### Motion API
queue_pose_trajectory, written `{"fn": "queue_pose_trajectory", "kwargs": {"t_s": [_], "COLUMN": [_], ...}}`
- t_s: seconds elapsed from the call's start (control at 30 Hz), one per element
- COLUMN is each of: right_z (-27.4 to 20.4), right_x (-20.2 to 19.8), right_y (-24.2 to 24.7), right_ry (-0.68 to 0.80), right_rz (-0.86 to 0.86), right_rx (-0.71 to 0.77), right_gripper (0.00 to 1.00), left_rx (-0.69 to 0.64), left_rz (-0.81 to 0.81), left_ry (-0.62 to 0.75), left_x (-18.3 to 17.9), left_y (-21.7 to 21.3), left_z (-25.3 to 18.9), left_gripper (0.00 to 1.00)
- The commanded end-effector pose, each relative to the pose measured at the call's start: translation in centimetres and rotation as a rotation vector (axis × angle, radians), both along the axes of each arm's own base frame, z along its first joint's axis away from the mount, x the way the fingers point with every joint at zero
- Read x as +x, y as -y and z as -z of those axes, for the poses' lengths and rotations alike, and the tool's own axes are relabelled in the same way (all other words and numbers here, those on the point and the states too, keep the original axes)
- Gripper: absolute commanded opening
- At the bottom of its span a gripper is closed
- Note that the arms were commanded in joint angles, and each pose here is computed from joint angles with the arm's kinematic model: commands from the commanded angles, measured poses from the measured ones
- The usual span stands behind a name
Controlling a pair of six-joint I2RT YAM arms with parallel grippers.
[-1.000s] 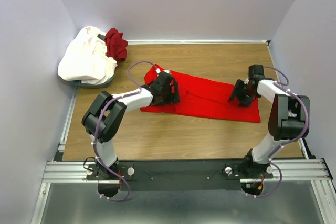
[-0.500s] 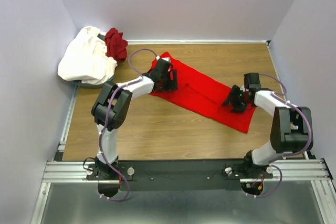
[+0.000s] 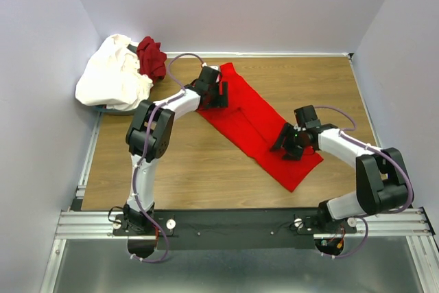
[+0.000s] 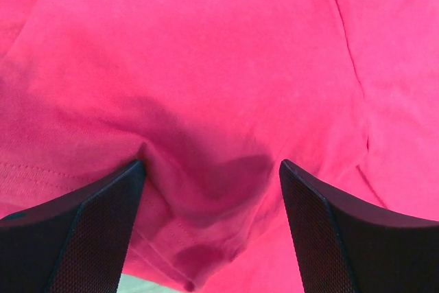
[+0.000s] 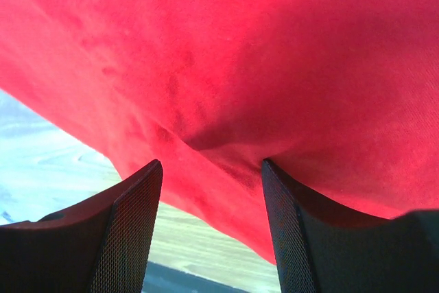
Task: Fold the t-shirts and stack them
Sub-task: Fold the tshirt
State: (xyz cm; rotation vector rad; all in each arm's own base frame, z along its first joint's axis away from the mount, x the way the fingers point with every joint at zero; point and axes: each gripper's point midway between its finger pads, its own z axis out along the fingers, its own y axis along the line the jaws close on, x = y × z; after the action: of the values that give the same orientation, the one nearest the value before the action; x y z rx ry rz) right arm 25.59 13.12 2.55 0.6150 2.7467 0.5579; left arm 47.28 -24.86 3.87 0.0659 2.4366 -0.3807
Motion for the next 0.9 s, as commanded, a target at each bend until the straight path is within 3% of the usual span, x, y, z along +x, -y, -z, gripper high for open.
{"fn": "queue_pose_trajectory", "kwargs": {"t_s": [0.0,0.57,0.87], "right_z": [2.5,0.8,-3.3], "right_x": [-4.4,-5.1,-2.9], "right_y": [-0.8,-13.1,-14.6], "right_ry": [-0.155,-0.091,0.048], "right_rz": [-0.016,-0.252,-0.247], "right_rx": [-0.057,-0.055,-0.038], "right_gripper": [0.67,0.67,0.67], "left_rx": [0.107,0.090,0.063], "left_rz": [0.014,0.038,-0.009], "left_ry": [-0.121,-0.042,0.059], "left_x": [-1.3,4.2,7.1], "left_y": [-1.6,0.4,0.0], "left_z": [4.3,1.3,-5.3], "left_gripper": [0.88,0.87,0.88]}}
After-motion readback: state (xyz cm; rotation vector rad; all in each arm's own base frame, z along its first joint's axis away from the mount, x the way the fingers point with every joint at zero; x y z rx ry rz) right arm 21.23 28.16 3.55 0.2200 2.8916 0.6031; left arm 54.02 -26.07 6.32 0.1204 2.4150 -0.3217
